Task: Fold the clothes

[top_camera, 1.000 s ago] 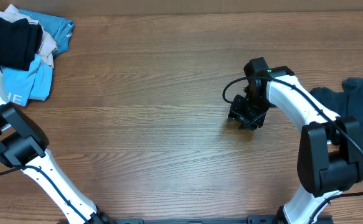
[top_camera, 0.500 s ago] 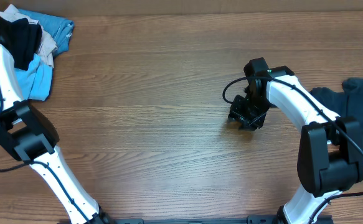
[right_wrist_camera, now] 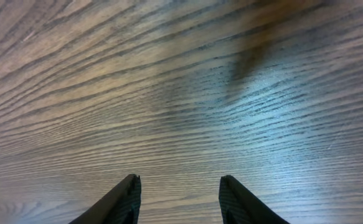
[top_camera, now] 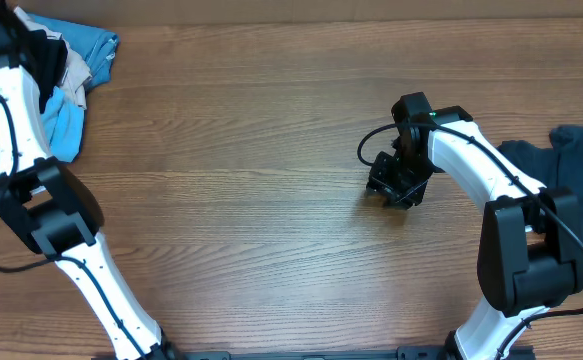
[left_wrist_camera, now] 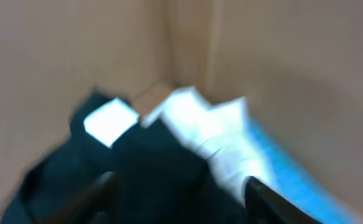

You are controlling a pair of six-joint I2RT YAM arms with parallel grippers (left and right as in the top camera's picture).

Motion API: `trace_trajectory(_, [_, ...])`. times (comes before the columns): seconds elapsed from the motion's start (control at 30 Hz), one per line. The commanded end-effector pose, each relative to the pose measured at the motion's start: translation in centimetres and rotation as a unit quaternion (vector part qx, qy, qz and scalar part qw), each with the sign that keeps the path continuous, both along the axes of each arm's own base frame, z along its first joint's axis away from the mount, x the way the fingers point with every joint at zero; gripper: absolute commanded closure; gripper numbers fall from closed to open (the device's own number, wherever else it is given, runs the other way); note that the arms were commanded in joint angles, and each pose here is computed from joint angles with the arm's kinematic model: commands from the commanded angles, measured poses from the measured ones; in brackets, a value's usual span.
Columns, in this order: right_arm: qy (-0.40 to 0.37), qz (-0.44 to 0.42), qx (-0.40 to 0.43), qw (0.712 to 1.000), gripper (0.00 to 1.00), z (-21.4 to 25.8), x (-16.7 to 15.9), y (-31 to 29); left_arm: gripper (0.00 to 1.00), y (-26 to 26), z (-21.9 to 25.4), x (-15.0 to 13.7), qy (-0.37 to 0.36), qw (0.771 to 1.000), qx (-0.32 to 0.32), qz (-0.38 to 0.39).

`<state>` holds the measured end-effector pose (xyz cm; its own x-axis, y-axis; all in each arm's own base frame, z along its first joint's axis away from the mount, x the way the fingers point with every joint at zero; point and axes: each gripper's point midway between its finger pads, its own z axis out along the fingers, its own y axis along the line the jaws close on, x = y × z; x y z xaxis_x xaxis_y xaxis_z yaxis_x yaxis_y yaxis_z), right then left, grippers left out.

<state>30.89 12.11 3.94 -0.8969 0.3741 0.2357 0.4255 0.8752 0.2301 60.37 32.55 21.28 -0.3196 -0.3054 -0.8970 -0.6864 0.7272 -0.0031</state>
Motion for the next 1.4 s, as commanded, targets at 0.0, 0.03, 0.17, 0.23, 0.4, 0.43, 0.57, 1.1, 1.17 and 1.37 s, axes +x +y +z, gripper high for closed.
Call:
trace_trajectory(0.0, [-0.048, 0.007, 0.006, 0.999, 0.54, 2.3, 2.0, 0.0, 0.07, -5.2, 15.7, -2.0, -0.116, 0.991, 0.038, -0.045])
trace_trajectory(0.03, [-0.055, 0.008, 0.007, 0.998, 0.53, 2.7, 2.4, -0.1, 0.0, -6.0, 16.9, -2.4, -0.122, 0.99, 0.039, -0.05])
trace_trajectory(0.17, [-0.099, 0.021, -0.01, 0.995, 0.49, 7.1, 5.1, -1.5, 0.0, -11.8, 22.6, -5.4, -0.135, 0.985, 0.029, -0.107])
trace_trajectory(0.23, [-0.127, 0.018, -0.063, 0.99, 0.44, 10.3, 6.5, -3.2, 0.0, -16.4, 25.0, -7.1, -0.139, 0.973, 0.003, -0.184])
trace_trajectory(0.4, [-0.192, 0.006, -0.133, 0.972, 0.24, 18.6, 7.8, -5.8, 0.0, -26.2, 27.9, -11.2, -0.143, 0.907, -0.076, -0.389])
trace_trajectory(0.43, [-0.202, 0.004, -0.142, 0.969, 0.2, 20.4, 7.6, -6.2, 0.0, -27.7, 28.1, -12.1, -0.141, 0.891, -0.092, -0.421])
trace_trajectory(0.57, [-0.237, 0.009, -0.141, 0.961, 0.05, 25.3, 5.6, -6.5, 0.04, -30.4, 27.0, -13.5, -0.116, 0.861, -0.122, -0.48])
trace_trajectory(1.1, [-0.42, 0.023, -0.126, 0.898, 0.0, 34.9, -10.7, -8.6, 0.0, -42.1, 19.3, -19.0, 0.075, 0.777, -0.117, -0.614])
trace_trajectory(1.17, [-0.423, 0.018, -0.14, 0.895, 0.0, 34.7, -11.3, -9.3, 0.0, -42.6, 20.3, -19.7, 0.075, 0.792, -0.081, -0.601])
trace_trajectory(1.37, [-0.416, 0.004, -0.183, 0.891, 0.0, 34.5, -9.7, -10.5, 0.0, -42.3, 27.3, -24.9, -0.001, 0.831, -0.007, -0.556])
